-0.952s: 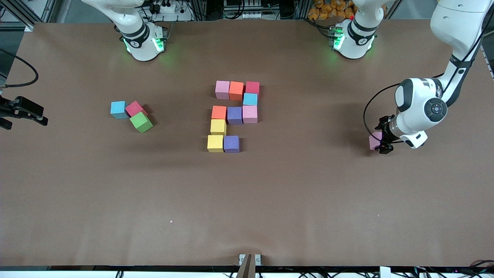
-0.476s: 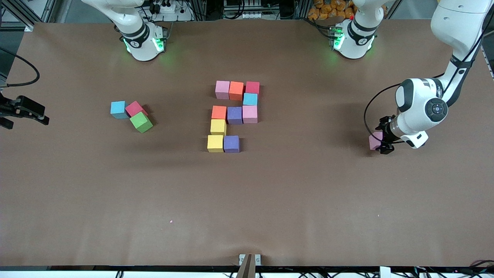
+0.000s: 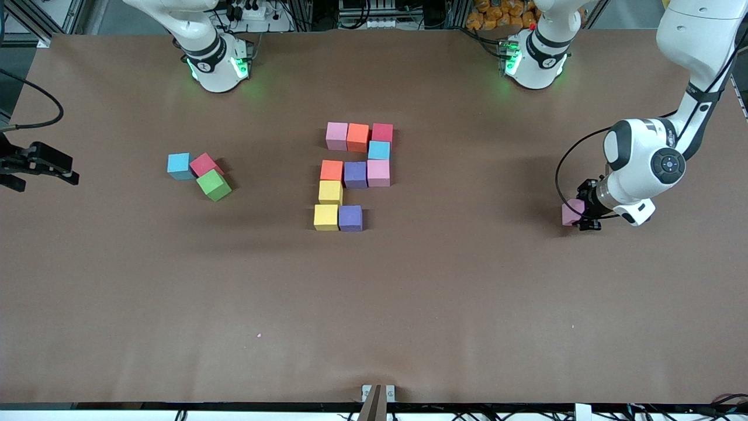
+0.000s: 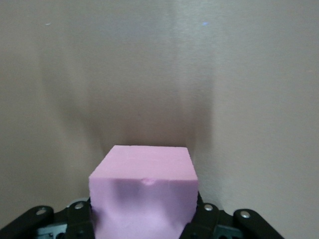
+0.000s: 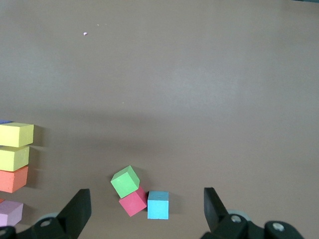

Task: Form number 2 with 11 blocks
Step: 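Carry the pink cube to the digit shape with the left gripper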

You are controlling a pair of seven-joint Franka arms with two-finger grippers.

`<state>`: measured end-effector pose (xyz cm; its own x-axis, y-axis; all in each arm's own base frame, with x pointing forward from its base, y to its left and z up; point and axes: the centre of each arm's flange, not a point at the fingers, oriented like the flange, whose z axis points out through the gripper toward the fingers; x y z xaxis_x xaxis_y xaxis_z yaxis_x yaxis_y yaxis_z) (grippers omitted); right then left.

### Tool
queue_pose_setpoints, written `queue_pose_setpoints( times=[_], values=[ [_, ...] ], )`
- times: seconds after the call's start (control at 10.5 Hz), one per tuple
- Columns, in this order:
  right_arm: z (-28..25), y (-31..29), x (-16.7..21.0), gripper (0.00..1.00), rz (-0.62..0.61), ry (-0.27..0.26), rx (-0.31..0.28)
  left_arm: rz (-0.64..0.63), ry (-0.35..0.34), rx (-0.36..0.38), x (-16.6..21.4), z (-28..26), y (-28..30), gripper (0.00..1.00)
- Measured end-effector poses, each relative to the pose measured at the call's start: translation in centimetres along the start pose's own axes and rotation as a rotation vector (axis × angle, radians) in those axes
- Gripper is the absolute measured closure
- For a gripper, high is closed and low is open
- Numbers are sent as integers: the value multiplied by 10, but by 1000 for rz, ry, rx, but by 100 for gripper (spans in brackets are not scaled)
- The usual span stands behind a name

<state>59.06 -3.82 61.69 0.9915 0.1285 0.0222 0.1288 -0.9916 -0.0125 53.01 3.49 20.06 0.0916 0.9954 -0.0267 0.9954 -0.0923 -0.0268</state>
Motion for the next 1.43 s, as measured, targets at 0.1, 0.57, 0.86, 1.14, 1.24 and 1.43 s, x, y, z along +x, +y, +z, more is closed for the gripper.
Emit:
queue_pose_setpoints(
  times=[0.1,0.57,0.86,1.14,1.24,1.43],
  values=[
    [-1,-2,0,0,-3,0,0,20,1,-15,-14,-7,9,37],
    [-1,-3,-1,0,-7,-4,1,125,16,3,-153,-53,58,37],
    [-1,-3,-1,0,-9,-4,1,146,9,-21,-229,-57,60,37],
    [-1,-12,1,0,-25,0,1,94,-18,-43,-312,-59,74,37],
    [-2,-15,3,0,-31,6,-1,82,-29,-44,-340,-54,77,37],
    [-2,-16,4,0,-32,13,-2,60,-47,-38,-388,-37,76,37]
  ],
)
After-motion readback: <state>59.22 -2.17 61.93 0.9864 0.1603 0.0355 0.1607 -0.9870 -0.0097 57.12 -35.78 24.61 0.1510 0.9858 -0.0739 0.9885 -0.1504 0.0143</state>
